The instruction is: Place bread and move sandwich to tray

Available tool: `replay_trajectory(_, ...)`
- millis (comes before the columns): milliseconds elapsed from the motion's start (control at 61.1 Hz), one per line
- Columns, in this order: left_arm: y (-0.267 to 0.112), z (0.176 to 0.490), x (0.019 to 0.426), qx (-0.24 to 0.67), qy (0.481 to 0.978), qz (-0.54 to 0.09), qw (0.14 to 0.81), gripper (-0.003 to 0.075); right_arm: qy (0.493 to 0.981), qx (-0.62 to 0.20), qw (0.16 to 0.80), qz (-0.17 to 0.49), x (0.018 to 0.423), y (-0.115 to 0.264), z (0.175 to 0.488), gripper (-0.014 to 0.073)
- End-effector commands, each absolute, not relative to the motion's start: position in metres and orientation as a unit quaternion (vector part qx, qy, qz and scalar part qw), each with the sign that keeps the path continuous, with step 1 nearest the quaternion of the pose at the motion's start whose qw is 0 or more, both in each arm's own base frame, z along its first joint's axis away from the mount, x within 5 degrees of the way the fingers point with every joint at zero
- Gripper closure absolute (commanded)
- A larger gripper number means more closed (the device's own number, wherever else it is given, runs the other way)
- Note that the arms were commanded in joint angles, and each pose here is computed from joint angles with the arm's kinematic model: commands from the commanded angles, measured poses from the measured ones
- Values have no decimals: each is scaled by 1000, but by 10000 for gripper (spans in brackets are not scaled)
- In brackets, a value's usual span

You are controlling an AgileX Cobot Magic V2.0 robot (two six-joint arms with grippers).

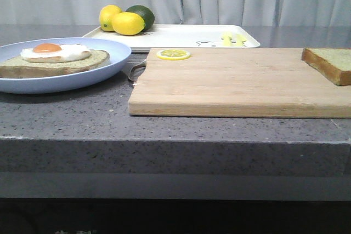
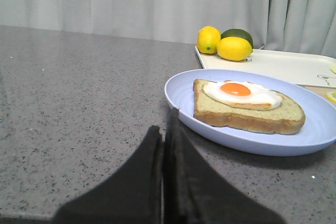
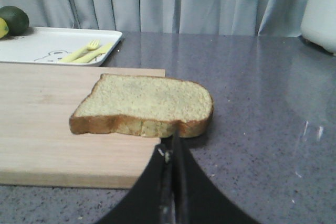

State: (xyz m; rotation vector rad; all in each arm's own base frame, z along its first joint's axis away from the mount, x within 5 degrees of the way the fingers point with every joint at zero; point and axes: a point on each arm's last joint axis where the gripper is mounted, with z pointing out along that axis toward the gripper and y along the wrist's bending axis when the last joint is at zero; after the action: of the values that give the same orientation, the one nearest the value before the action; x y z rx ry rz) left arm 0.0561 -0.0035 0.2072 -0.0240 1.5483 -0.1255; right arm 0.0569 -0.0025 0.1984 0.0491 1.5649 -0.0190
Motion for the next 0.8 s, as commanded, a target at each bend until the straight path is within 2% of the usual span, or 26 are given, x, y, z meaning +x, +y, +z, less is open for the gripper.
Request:
replay_trajectory(0,-4,218,54,-12,648,-67,759,738,648,19,761,-11,54,-2,213,713)
replay_trajectory(131,-4,230,51,-11,623,-69,779,738,637,18,771,-11,52,-2,221,713)
replay_trajectory(245,-3,254,45,-11,607,-70,792,738,626,19,779,-12,47,-2,244,713)
replay_trajectory(344,-2,287,34,-12,591,-70,804,738,618,19,786,-14,39,-2,269,713)
replay_trajectory(458,-1,334,20,-14,583,-69,810,738,618,18,786,-20,27,-2,313,713)
replay_trajectory(606,0,376,19,-15,613,-62,787,738,641,18,767,-27,29,-3,352,713)
replay_trajectory(786,-1,401,41,-18,705,-51,707,738,701,23,713,-28,47,-5,381,713)
